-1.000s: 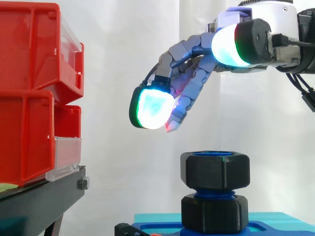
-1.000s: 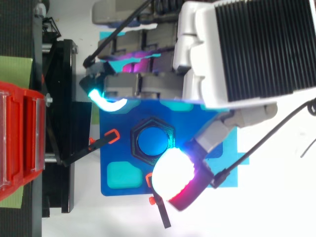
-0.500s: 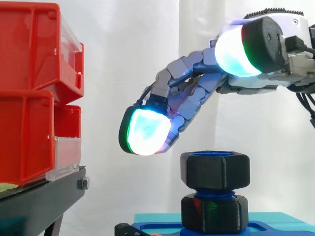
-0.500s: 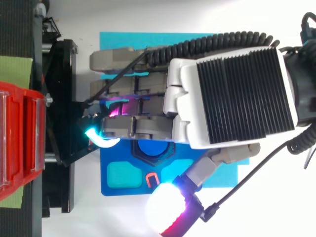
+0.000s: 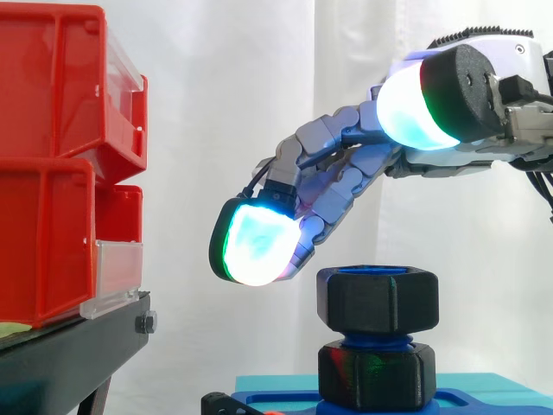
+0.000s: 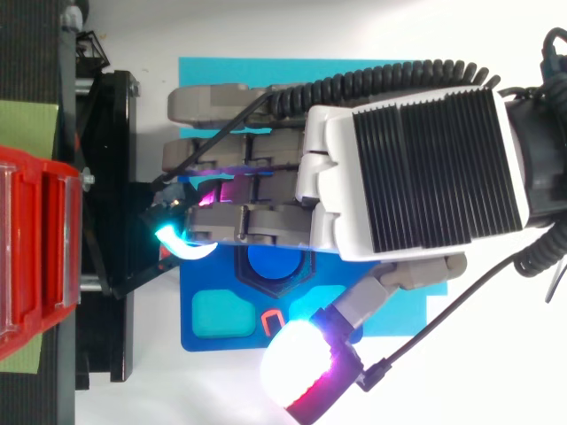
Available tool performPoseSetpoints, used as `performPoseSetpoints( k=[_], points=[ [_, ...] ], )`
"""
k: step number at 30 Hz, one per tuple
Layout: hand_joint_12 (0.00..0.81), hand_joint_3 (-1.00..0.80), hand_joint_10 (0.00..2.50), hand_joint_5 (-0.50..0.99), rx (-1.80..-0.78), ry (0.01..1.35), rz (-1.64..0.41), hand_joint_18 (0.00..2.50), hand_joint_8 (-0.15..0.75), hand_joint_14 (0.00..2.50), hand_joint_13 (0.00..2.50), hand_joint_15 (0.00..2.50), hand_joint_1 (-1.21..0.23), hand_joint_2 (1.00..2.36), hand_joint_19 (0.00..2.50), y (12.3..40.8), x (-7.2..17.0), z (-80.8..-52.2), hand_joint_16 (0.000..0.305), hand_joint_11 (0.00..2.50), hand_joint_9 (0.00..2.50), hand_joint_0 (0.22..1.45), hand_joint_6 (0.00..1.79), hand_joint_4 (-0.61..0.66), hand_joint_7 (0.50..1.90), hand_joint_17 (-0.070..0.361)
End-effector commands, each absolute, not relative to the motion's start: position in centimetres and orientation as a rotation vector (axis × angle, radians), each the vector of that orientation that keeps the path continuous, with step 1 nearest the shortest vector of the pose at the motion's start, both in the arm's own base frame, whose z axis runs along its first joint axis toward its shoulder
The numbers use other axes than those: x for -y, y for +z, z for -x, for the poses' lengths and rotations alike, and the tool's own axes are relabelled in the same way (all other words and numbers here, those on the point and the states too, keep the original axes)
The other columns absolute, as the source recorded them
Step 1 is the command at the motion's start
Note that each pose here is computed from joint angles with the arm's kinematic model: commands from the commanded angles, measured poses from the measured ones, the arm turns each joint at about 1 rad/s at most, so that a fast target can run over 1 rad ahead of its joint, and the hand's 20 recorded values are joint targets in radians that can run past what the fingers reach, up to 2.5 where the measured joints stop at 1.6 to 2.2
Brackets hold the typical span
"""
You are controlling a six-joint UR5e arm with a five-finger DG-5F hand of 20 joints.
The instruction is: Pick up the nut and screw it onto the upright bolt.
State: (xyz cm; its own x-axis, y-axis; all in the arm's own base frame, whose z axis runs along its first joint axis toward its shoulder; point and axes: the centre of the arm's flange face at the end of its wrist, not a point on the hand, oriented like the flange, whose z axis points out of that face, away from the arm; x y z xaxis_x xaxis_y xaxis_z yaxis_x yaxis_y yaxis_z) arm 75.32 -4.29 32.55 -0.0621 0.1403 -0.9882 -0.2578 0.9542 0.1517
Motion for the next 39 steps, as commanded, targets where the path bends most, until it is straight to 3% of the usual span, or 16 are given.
performPoseSetpoints(
  k=[1,7,14,22,32,39],
  points=[
    [0.337,-0.50,0.00,-0.08,-1.602,0.326,0.091,0.00,0.258,0.00,0.31,0.00,0.01,1.00,0.00,32.5,4.3,-75.3,0.037,0.00,0.60,0.47,0.50,0.24,0.90,0.083],
    [0.336,-0.50,0.00,-0.05,-1.619,0.325,0.089,0.00,0.260,0.00,0.31,0.00,0.01,1.00,0.00,32.3,4.4,-75.1,0.037,0.00,0.60,0.47,0.50,0.24,1.07,0.083],
    [0.334,-0.50,0.00,-0.05,-1.625,0.322,0.085,0.00,0.263,0.00,0.31,0.00,0.01,1.00,0.00,32.3,4.8,-75.1,0.037,0.00,0.60,0.47,0.50,0.23,1.12,0.083],
    [0.325,-0.50,0.00,-0.03,-1.625,0.322,0.085,0.00,0.266,0.00,0.35,0.00,-0.02,1.00,0.00,32.4,5.0,-75.0,0.035,0.00,0.63,0.48,0.50,0.20,1.29,0.078],
    [0.299,-0.50,0.00,0.00,-1.631,0.319,0.080,0.11,0.287,0.00,0.52,0.00,-0.08,1.00,0.00,32.2,5.4,-74.9,0.028,0.00,0.85,0.50,0.50,0.18,1.52,0.064],
    [0.265,-0.50,0.00,0.01,-1.645,0.331,0.066,0.22,0.295,0.00,0.64,0.00,-0.13,1.00,0.00,32.2,5.8,-74.7,0.024,0.00,1.00,0.52,0.59,0.16,1.38,0.053]
  ],
)
